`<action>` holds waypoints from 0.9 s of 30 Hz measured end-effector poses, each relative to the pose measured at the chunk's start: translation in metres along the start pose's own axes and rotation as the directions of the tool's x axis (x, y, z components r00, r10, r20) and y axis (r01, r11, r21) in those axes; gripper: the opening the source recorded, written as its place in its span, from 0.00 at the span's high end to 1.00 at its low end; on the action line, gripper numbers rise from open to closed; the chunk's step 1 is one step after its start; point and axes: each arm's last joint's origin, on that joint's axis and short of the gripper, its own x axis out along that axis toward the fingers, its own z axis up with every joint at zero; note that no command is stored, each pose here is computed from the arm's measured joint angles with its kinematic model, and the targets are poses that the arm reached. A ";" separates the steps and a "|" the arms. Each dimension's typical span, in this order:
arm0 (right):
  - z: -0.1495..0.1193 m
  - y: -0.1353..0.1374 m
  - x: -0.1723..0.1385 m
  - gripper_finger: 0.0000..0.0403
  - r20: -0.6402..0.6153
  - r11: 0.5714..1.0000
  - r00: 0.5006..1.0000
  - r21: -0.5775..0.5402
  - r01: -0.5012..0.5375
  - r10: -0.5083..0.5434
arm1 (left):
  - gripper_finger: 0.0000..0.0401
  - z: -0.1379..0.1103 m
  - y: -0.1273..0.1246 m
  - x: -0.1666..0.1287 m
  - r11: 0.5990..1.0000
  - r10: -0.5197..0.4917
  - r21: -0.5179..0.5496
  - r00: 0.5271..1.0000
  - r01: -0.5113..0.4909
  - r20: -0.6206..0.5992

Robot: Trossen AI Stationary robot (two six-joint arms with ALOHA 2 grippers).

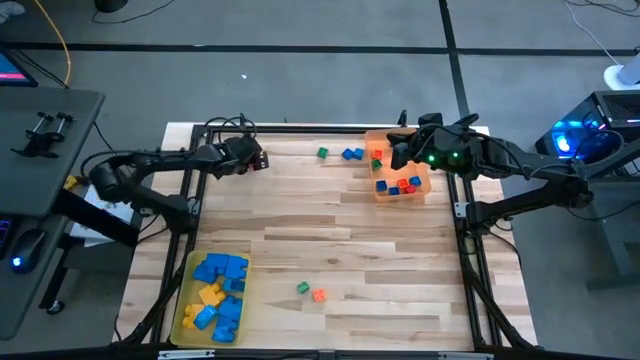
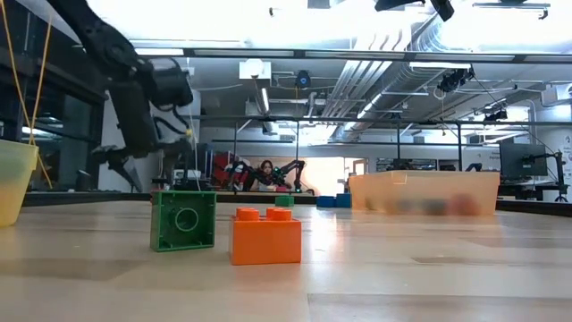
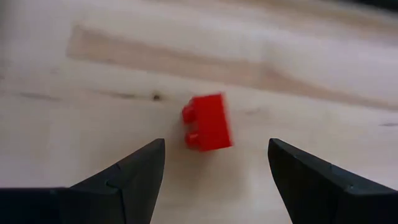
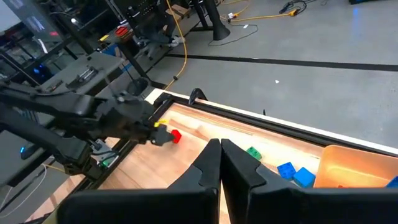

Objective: Sort blocks by size
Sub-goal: Put the small red game piece into the orange bin

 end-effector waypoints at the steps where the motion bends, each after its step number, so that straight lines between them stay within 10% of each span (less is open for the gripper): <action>1: 0.000 0.000 0.000 1.00 0.000 1.000 1.000 0.001 0.000 0.000 | 0.33 -0.001 0.000 0.005 1.000 0.015 0.002 1.000 -0.014 -0.022; 27: -0.001 0.000 0.000 1.00 -0.005 1.000 1.000 0.006 0.004 -0.004 | 0.44 -0.001 -0.004 0.037 0.994 0.100 0.036 0.991 -0.104 0.091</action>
